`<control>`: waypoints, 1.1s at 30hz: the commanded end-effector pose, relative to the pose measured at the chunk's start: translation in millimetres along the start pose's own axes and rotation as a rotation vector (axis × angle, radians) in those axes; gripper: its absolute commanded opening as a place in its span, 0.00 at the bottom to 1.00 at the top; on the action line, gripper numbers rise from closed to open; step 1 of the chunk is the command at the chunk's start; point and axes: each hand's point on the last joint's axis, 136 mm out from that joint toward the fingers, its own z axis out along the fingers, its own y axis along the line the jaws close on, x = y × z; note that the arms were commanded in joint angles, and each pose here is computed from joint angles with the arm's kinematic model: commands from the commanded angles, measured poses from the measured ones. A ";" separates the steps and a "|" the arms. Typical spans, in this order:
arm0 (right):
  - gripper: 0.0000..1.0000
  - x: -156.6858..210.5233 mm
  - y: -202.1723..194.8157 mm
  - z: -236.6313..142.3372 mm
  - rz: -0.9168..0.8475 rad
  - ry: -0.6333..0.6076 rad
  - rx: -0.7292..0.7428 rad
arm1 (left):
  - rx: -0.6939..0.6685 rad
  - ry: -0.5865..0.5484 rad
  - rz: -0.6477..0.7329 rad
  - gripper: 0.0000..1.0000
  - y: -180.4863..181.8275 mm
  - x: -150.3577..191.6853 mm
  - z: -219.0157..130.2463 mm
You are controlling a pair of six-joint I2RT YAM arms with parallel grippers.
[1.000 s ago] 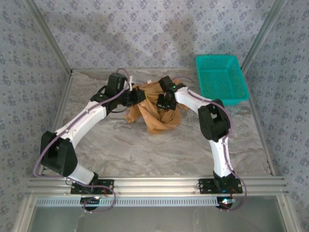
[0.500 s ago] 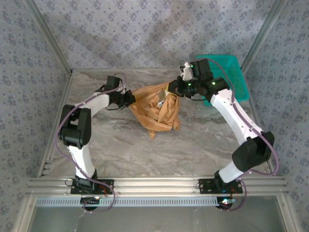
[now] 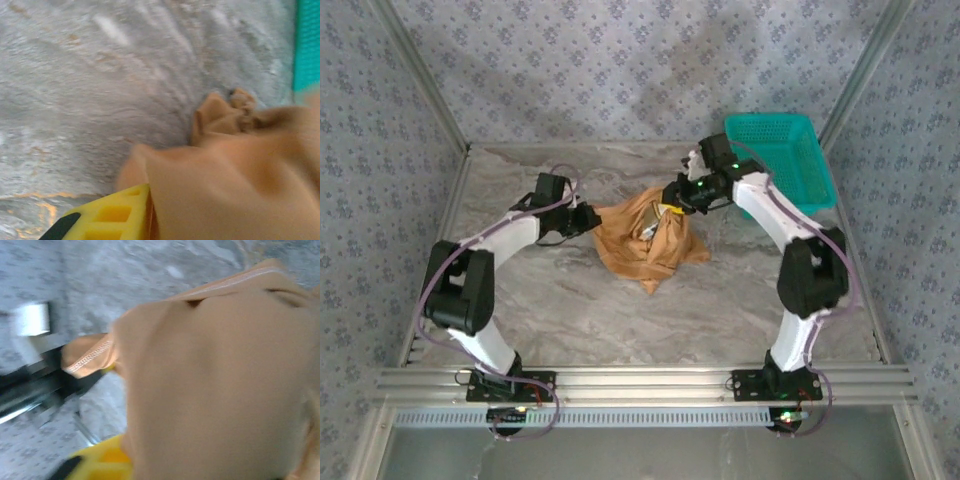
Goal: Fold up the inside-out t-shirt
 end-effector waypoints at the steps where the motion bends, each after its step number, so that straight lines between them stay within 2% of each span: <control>1: 0.59 -1.9 -35.2 5.2 -0.052 0.017 0.195 | -0.004 -0.020 0.028 0.23 -7.5 2.1 -8.7; 3: 0.71 1.2 -43.5 -2.7 -0.064 -0.011 0.252 | -0.035 -0.005 0.012 0.24 3.0 9.7 -6.1; 4: 0.73 4.3 -46.5 -7.1 -0.072 -0.026 0.284 | -0.057 -0.006 0.004 0.25 8.7 12.0 -6.0; 7: 0.74 22.3 -53.8 -14.4 -0.108 -0.042 0.375 | -0.094 -0.017 0.000 0.33 16.2 14.7 -8.7; 10: 0.73 39.7 -60.1 -11.6 -0.122 -0.042 0.413 | -0.097 -0.040 0.043 0.38 5.5 12.7 -14.3; 15: 0.73 40.8 -55.1 18.6 -0.086 -0.044 0.310 | -0.051 -0.044 0.206 0.45 -38.6 11.9 -10.8; 18: 0.72 30.5 -47.6 41.8 -0.073 -0.060 0.284 | -0.020 -0.023 0.221 0.47 -50.9 13.3 -1.8; 20: 0.58 29.0 -51.1 53.4 -0.055 -0.058 0.294 | -0.002 -0.015 0.215 0.48 -54.6 13.4 4.0; 22: 0.21 30.7 -54.5 54.3 -0.052 -0.067 0.298 | 0.034 -0.003 0.214 0.50 -61.8 13.7 10.8; 23: 0.06 32.8 -55.8 51.4 -0.056 -0.072 0.294 | 0.052 0.004 0.219 0.50 -66.4 13.9 13.8; 24: 0.00 35.2 -56.4 46.4 -0.071 -0.083 0.289 | 0.071 0.010 0.232 0.52 -72.4 14.2 18.2; 28: 0.00 43.7 -54.7 30.0 -0.103 -0.108 0.222 | 0.122 0.073 0.286 0.54 -89.9 17.3 43.5; 33: 0.00 55.9 -53.3 34.1 -0.097 -0.084 0.166 | 0.201 0.137 0.278 0.58 -105.0 16.9 74.1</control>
